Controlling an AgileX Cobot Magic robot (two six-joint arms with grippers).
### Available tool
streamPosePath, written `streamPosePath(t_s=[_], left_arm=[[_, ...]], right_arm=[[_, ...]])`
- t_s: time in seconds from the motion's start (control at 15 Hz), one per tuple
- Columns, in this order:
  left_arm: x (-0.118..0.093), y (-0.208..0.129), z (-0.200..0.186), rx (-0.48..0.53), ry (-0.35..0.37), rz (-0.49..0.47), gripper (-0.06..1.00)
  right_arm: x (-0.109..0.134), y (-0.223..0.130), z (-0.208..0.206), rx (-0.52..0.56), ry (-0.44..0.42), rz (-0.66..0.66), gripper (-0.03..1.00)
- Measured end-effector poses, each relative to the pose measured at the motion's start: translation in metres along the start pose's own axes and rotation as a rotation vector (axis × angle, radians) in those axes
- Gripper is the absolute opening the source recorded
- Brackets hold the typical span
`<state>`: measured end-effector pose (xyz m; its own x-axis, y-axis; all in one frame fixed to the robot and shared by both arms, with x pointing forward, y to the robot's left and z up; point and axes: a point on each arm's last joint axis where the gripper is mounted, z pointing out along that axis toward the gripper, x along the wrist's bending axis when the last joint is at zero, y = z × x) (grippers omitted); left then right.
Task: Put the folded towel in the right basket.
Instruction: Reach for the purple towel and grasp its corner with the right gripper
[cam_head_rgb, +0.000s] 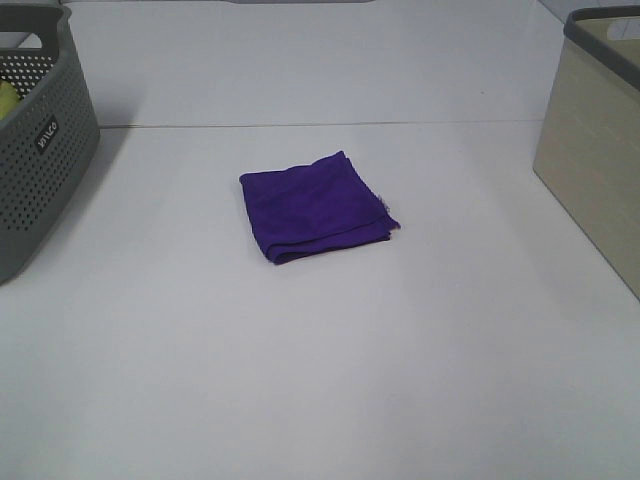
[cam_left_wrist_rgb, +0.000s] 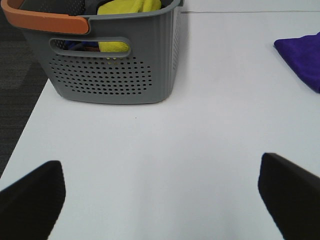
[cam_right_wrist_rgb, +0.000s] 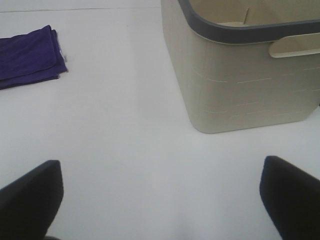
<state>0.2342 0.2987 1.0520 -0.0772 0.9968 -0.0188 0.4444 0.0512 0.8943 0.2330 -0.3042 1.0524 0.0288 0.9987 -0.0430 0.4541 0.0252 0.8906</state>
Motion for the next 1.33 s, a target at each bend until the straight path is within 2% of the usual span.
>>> streamPosePath(t_s=[1.33], left_arm=[[-0.0015, 0.0, 0.0, 0.0, -0.016, -0.005, 0.99]], right_arm=[[0.0014, 0.0, 0.0, 0.0, 0.015, -0.008, 0.98]])
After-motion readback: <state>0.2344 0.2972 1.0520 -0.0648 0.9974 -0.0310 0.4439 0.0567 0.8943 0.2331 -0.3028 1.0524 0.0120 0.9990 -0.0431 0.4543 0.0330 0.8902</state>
